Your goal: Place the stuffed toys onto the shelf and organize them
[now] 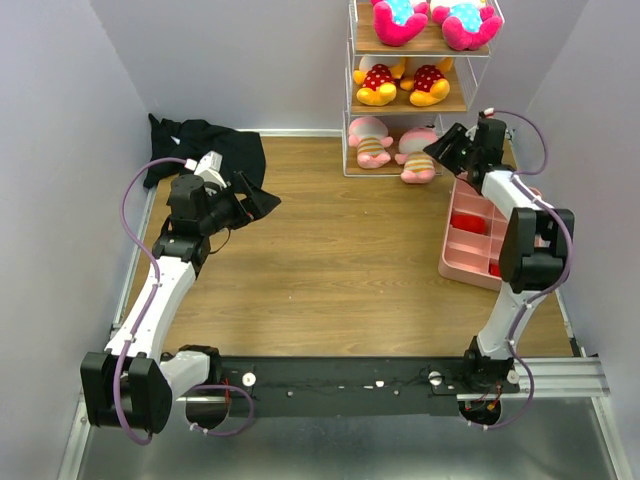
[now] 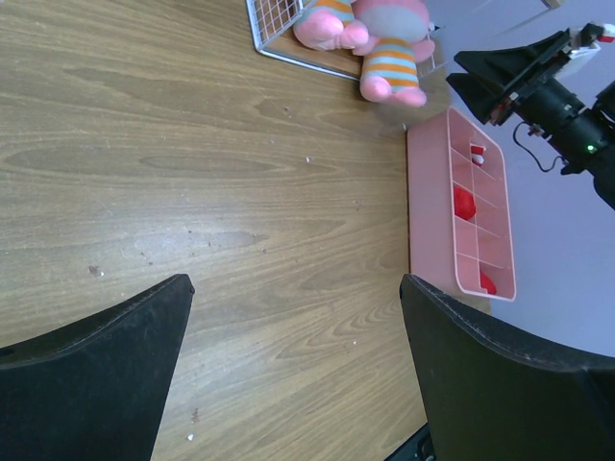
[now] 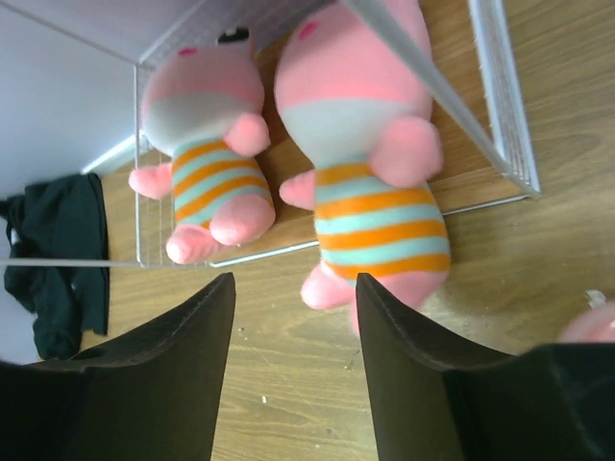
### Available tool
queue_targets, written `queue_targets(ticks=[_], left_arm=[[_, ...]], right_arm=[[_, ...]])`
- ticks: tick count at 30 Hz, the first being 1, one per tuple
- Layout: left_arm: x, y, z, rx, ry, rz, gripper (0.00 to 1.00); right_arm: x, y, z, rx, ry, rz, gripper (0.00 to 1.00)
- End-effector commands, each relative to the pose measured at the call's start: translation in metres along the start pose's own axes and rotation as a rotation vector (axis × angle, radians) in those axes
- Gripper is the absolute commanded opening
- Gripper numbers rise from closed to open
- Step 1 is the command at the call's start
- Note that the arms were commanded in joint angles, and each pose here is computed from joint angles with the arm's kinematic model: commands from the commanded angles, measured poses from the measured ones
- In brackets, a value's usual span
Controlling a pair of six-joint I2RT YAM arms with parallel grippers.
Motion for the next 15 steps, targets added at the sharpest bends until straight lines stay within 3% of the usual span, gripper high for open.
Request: queue_targets(ticks=[1, 5, 6, 9, 12, 15], left_arm=[[-0.007, 0.006, -0.012, 0.042, -0.026, -0.027, 0.99], [-0.006, 0.006, -0.013, 0.045, -0.024, -0.026, 0.99], [-0.006, 0.006, -0.013, 0.045, -0.024, -0.026, 0.99], [-0.007, 0.006, -0.012, 0.043, -0.027, -0.028, 0.99], [-0.007, 0.006, -0.012, 0.039, -0.028, -0.029, 0.99], [-0.007, 0.007, -0.013, 0.039, -0.028, -0.031, 0.99]], right_arm=[[0.003, 0.022, -0.013, 0.143, -0.052, -0.009, 0.63], [0.016, 0.030, -0.010, 0.122, -0.107, -0.027, 0.47], [0.019, 0.032, -0.009, 0.126, -0.112, -0.036, 0.33], [0.026, 0.030, -0.010, 0.153, -0.100, -0.059, 0.11], [0.038, 0.022, -0.020, 0.202, -0.080, -0.018, 0.01], [0.060, 0.013, -0.024, 0.223, -0.069, 0.011, 0.01]])
Point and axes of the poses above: each gripper's point midway between its finger pads, its own y axis back along the fingers, its own z axis along the line the jaws close on, x = y × z, the point moved 4 cm from there along y, back along the fingers, and after that the axes turned 2 degrees about y, right-handed, at the moved point
